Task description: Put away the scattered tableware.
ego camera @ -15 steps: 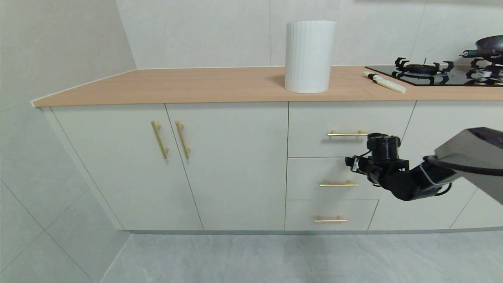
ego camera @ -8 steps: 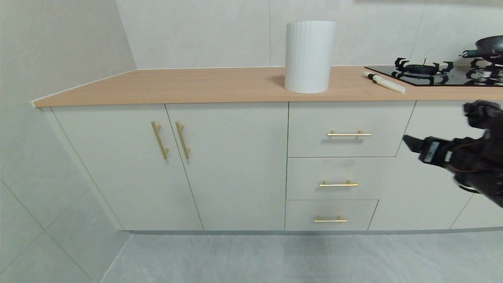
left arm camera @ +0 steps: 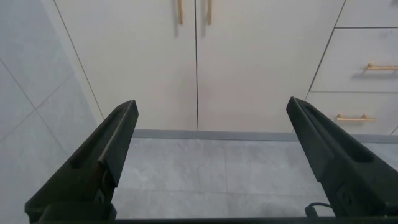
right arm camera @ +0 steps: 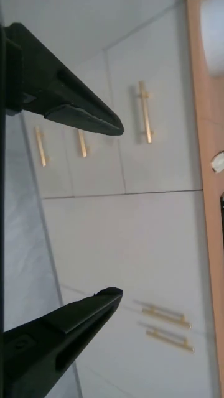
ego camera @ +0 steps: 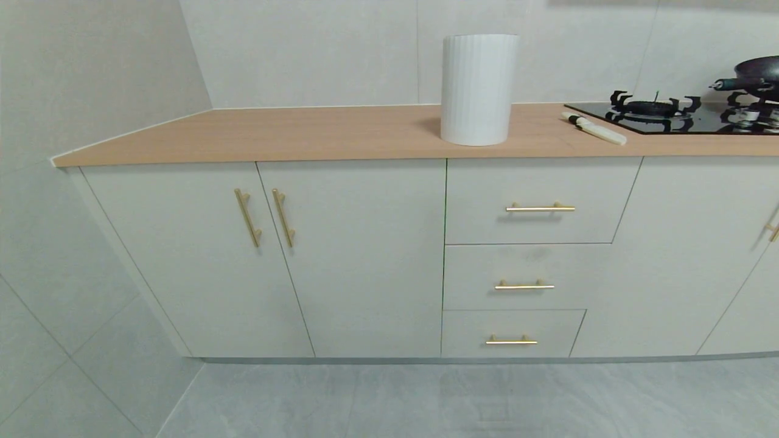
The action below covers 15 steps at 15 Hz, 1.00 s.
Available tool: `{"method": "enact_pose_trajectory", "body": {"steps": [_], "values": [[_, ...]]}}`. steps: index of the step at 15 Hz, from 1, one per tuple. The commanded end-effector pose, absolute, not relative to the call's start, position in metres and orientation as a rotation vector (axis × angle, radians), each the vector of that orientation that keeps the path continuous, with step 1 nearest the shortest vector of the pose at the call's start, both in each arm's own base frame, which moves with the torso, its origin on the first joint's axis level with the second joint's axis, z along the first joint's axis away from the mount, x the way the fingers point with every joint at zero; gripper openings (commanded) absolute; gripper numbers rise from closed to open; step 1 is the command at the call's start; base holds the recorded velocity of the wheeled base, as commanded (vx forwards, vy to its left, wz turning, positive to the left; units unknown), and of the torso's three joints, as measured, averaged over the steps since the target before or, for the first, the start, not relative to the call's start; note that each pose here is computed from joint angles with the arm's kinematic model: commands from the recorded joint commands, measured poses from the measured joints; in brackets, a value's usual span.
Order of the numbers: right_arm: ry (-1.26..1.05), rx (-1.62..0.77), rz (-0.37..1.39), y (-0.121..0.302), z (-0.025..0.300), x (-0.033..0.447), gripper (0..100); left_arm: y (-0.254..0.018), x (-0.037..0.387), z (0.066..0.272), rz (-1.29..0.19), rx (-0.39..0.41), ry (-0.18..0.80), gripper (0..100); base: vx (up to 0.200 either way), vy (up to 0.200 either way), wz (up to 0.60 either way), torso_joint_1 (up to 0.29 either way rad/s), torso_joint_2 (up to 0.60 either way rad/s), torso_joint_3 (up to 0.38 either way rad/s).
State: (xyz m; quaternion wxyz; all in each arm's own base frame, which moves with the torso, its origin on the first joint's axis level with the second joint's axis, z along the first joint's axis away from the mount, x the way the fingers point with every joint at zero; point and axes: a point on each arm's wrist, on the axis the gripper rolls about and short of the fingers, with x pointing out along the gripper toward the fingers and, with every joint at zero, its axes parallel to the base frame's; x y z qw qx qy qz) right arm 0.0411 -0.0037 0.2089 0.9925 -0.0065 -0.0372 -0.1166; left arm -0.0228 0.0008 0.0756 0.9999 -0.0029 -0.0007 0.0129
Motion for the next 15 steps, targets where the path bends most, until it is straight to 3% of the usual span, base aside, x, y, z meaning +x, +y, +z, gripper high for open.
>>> {"method": "enact_pose_trajectory", "body": {"steps": [1, 6, 9, 15], "values": [[-0.166, -0.066, -0.224, -0.008, 0.176, -0.030, 100, 0.001, -0.023, 0.076, 0.028, -0.006, -0.002, 100, 0.000, 0.000, 0.00, 0.000, 0.00, 0.000], [-0.190, -0.089, -0.310, -0.006, 0.135, -0.049, 100, 0.001, -0.023, 0.076, 0.026, -0.006, -0.002, 100, 0.000, 0.000, 0.00, 0.000, 0.00, 0.000], [-0.156, -0.092, -0.304, -0.006, 0.109, -0.033, 100, 0.001, -0.023, 0.076, 0.028, -0.008, -0.002, 100, 0.000, 0.000, 0.00, 0.000, 0.00, 0.000], [-0.066, -0.091, -0.068, -0.001, 0.083, -0.023, 100, 0.001, -0.023, 0.076, 0.028, -0.008, -0.002, 100, 0.000, 0.000, 0.00, 0.000, 0.00, 0.000]]}}
